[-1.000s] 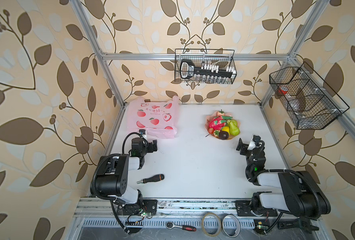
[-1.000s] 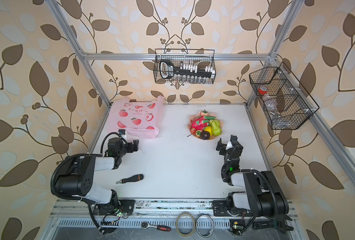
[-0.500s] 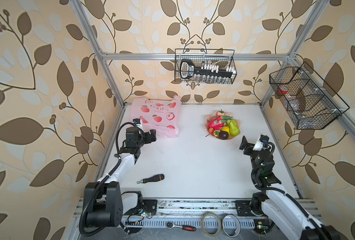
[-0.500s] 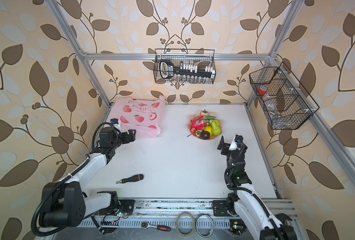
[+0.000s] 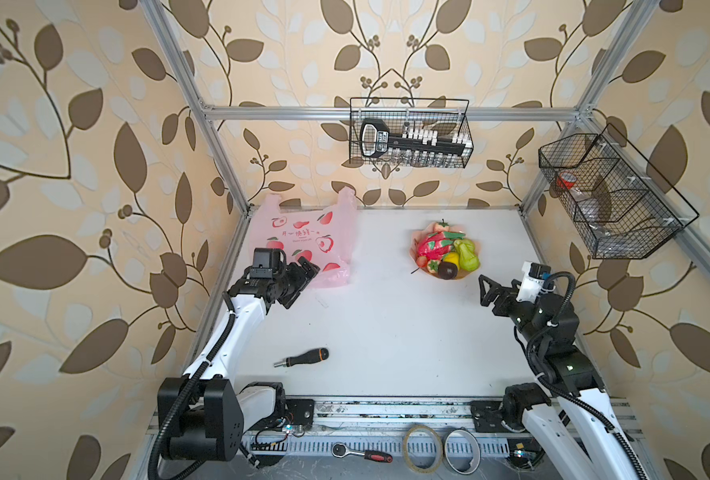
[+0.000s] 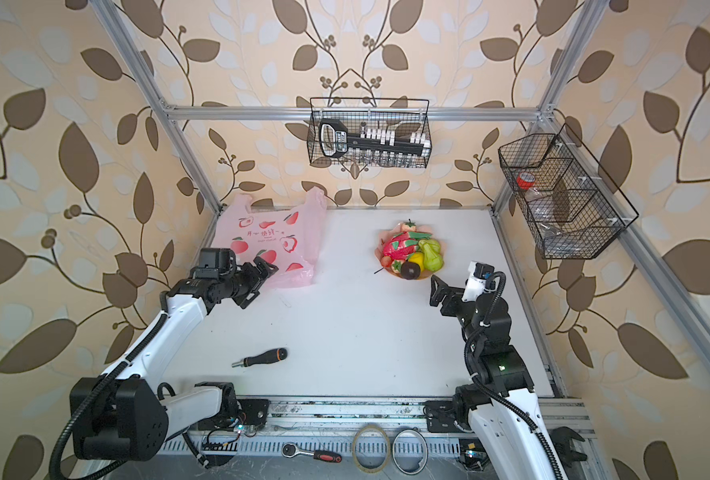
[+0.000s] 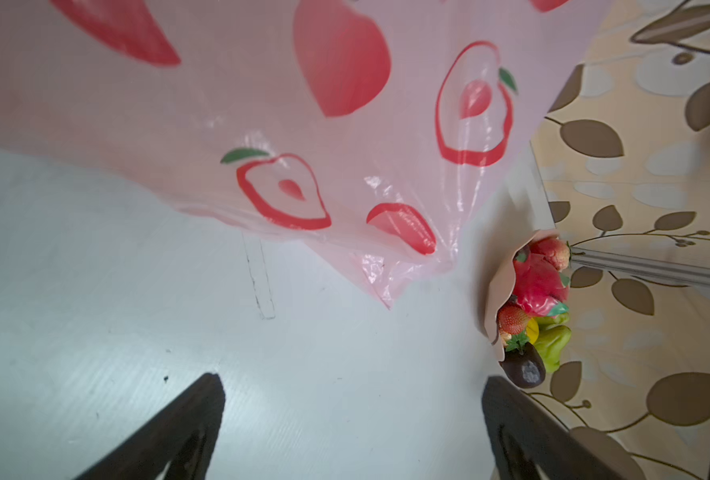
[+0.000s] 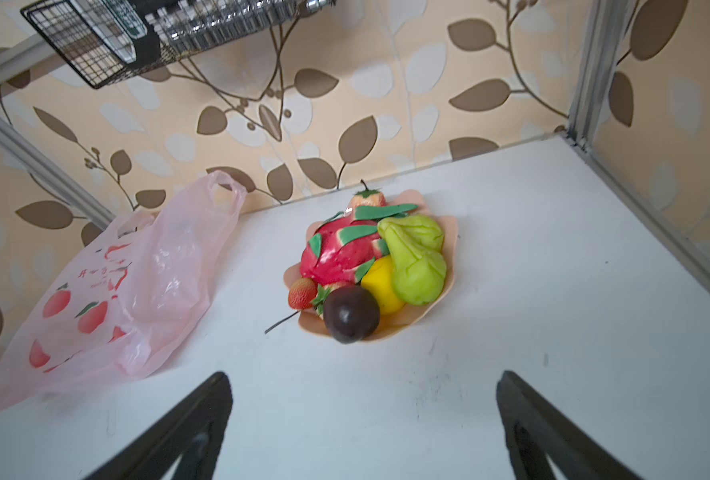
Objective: Place the fruits into the plastic bag
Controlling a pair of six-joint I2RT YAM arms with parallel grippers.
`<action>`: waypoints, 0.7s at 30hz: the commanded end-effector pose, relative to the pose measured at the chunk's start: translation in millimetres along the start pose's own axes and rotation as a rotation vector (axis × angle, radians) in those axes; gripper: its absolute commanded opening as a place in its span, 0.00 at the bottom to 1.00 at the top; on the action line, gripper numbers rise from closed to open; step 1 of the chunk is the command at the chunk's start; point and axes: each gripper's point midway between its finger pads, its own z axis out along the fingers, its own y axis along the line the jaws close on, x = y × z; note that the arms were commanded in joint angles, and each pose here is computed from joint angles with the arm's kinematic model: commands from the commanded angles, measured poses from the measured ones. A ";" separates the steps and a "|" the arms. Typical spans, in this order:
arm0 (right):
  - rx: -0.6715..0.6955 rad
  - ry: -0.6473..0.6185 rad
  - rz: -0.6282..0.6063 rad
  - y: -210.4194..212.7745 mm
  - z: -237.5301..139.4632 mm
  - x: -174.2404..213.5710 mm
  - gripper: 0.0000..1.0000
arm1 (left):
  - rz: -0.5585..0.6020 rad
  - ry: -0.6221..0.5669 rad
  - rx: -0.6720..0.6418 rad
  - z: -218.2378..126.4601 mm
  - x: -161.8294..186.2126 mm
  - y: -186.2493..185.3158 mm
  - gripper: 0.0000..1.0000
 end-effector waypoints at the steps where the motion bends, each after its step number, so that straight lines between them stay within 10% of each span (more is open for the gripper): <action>1: -0.070 0.104 -0.003 14.4 -15.8 12.2 1.00 | -0.147 0.072 0.020 2.5 16.3 -9.7 0.99; 21: -0.158 0.182 -0.140 43.2 -30.7 -22.9 1.00 | -0.396 -0.067 -0.185 65.8 -32.2 19.8 0.98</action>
